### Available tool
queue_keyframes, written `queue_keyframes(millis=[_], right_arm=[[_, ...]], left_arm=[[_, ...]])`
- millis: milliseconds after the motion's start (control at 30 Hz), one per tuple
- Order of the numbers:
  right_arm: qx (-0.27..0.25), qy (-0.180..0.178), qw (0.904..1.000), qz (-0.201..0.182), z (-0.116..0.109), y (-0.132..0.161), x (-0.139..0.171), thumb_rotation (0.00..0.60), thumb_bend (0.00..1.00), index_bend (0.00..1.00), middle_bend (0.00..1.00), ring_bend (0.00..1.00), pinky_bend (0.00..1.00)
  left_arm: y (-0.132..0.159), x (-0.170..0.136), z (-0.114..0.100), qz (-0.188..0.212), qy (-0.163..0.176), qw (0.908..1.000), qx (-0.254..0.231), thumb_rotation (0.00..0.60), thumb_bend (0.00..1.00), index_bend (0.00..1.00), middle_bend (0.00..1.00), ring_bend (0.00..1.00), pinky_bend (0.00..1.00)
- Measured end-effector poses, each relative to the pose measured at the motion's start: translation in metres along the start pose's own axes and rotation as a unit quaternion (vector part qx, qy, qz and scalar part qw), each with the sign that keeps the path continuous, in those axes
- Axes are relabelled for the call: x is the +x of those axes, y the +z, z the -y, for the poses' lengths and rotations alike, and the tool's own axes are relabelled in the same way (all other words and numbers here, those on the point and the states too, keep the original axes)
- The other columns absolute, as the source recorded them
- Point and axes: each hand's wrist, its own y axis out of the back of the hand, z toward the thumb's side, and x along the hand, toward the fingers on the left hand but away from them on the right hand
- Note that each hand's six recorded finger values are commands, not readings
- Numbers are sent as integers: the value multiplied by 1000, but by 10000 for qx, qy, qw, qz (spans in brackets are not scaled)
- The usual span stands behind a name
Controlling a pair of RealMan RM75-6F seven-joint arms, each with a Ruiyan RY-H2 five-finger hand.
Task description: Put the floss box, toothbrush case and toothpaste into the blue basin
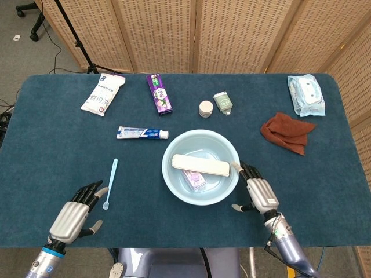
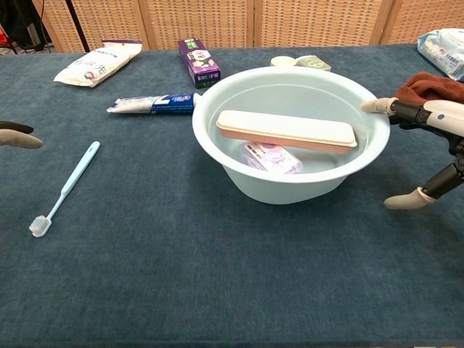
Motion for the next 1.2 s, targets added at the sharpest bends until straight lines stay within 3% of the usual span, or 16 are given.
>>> queue_keyframes(millis=[1200], right_arm=[[-58,412,9988,-276,39,40,7,600,131,0,0,0,0]], left_arm=[[-3,0,-3,-96,-24,9999,22,600,316,0,0,0,106]])
